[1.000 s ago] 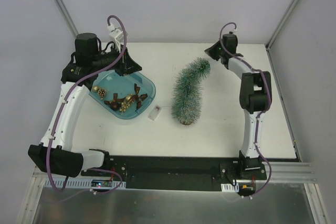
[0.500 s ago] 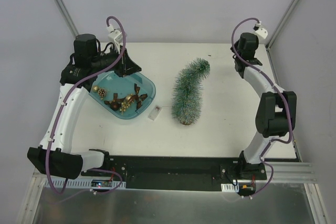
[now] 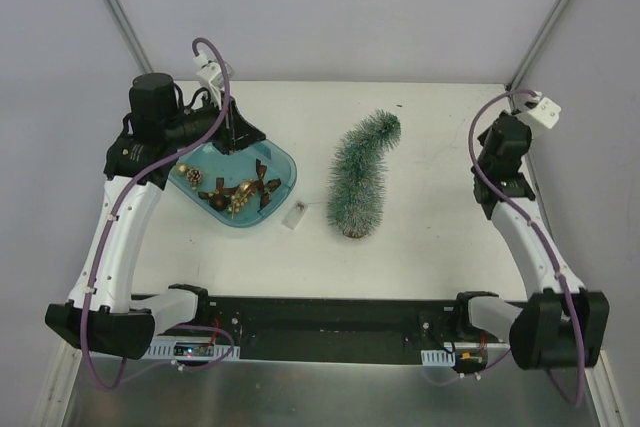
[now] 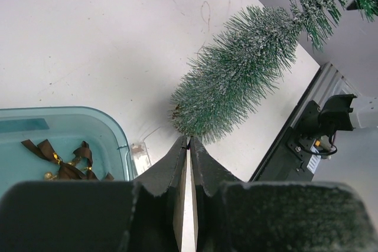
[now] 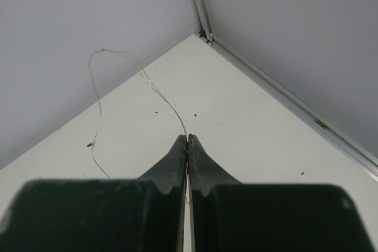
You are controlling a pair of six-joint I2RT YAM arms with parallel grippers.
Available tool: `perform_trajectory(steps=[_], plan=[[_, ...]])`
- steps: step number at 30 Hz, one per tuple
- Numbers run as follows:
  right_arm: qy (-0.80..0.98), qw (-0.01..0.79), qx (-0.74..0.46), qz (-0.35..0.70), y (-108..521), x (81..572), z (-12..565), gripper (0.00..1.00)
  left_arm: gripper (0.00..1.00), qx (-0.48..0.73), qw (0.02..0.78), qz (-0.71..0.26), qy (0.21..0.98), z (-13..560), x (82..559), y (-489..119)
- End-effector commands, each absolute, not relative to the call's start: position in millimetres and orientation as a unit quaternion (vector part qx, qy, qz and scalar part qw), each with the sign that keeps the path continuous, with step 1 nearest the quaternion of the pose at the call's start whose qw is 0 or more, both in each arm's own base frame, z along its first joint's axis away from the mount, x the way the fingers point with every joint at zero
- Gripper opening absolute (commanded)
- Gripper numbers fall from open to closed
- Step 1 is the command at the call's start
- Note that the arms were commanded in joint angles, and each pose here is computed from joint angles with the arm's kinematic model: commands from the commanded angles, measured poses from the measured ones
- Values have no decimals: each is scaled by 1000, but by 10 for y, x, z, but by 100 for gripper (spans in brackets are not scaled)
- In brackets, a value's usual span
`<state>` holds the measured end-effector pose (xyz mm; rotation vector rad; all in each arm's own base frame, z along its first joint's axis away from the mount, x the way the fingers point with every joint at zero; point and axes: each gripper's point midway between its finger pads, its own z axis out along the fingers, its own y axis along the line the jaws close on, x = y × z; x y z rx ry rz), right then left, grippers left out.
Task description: Decorate the small christmas tree
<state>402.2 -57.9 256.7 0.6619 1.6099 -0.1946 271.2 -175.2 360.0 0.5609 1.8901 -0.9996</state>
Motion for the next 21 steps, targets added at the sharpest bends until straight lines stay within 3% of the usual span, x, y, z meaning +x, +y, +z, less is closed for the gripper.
perform_trajectory(steps=[1, 9, 21], plan=[[654, 664, 347, -106, -795, 3457, 2911, 1, 5, 219, 460, -406, 759, 3671, 2605, -1723], [685, 629, 354, -95, -771, 2673, 2686, 1, 6, 214, 463, -410, 756, 3735, 2501, -1719], [771, 586, 248, 31, -167, 1895, 2511, 1, 7, 225, 463, -410, 753, 3773, 2400, -1795]])
